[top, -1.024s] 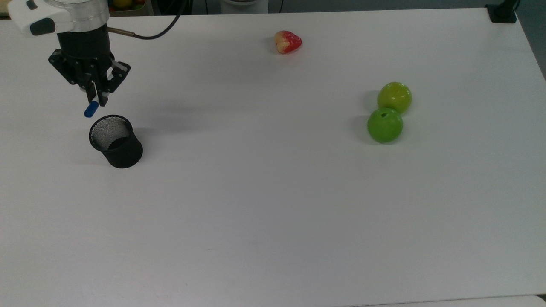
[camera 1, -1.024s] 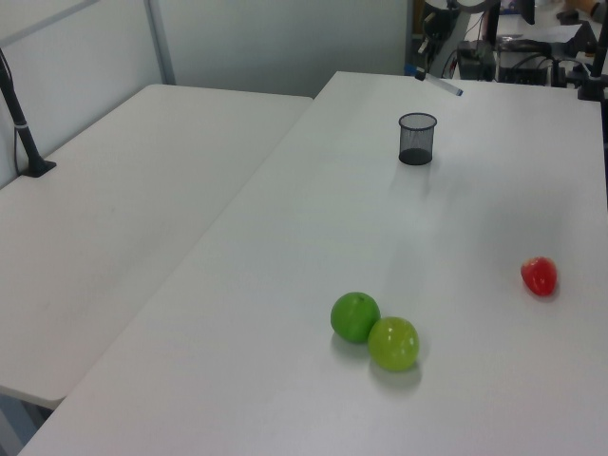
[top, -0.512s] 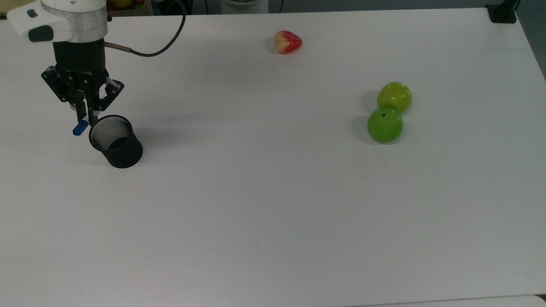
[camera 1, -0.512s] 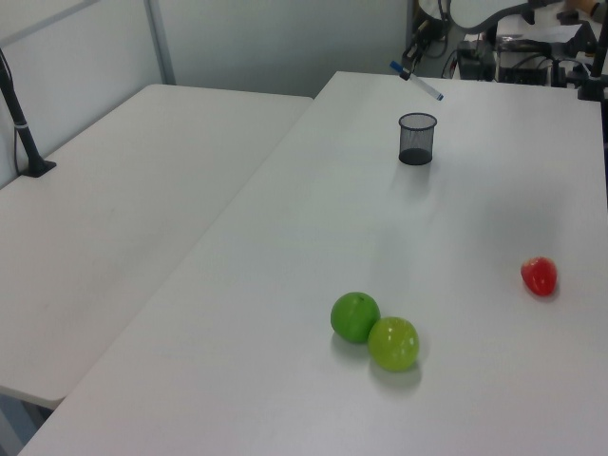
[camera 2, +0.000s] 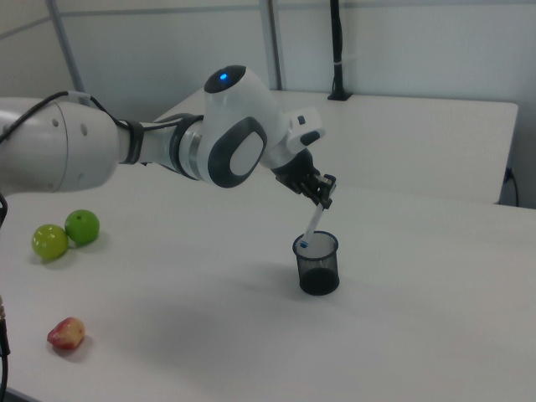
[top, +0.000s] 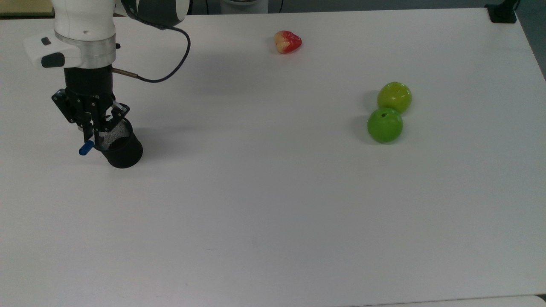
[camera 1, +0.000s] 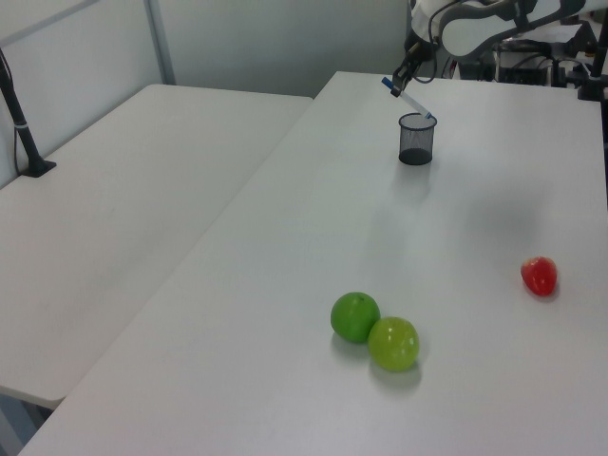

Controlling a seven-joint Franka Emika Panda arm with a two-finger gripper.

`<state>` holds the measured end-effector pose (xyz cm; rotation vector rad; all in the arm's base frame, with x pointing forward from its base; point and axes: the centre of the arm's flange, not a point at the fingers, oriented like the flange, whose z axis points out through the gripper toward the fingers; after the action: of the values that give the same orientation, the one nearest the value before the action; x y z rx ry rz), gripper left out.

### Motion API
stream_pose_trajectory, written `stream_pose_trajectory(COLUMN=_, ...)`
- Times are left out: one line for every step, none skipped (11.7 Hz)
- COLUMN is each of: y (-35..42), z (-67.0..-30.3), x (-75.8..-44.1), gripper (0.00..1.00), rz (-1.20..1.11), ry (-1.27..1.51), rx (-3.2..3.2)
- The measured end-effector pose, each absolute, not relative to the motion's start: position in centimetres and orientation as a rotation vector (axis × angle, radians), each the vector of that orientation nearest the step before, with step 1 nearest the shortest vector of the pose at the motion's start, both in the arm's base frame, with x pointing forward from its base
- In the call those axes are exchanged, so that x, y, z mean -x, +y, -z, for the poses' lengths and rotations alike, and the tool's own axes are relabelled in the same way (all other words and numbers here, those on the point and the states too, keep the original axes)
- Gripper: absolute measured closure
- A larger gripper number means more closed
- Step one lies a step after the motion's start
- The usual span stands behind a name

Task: Place marker
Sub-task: 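Lower the marker tip-first into the mesh cup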

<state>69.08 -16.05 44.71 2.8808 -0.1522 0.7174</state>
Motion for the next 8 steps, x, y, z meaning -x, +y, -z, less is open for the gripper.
stream_pose_trajectory(y=-16.1, z=-44.1, x=-69.2, gripper=0.83, rz=-0.735, ry=-0.15, rx=-2.875)
stream_pose_trajectory(y=-16.1, z=-43.9, x=-69.3, gripper=0.83, rz=-0.753, ry=-0.148, rx=-2.869)
stream_pose_trajectory(y=-16.0, z=-43.5, x=-69.4, gripper=0.83, rz=-0.77, ry=-0.146, rx=-2.864)
stream_pose_trajectory(y=-16.0, z=-43.0, x=-69.3, gripper=0.83, rz=-0.782, ry=-0.144, rx=-2.861)
stream_pose_trajectory(y=-16.0, z=-42.6, x=-69.2, gripper=0.83, rz=-0.783, ry=-0.144, rx=-2.861)
stream_pose_trajectory(y=-16.0, z=-42.0, x=-69.1, gripper=0.83, rz=-0.778, ry=-0.144, rx=-2.864)
stream_pose_trajectory(y=-16.0, z=-41.5, x=-68.9, gripper=0.83, rz=-0.767, ry=-0.144, rx=-2.868)
stream_pose_trajectory(y=-16.0, z=-41.3, x=-68.9, gripper=0.83, rz=-0.762, ry=-0.145, rx=-2.87)
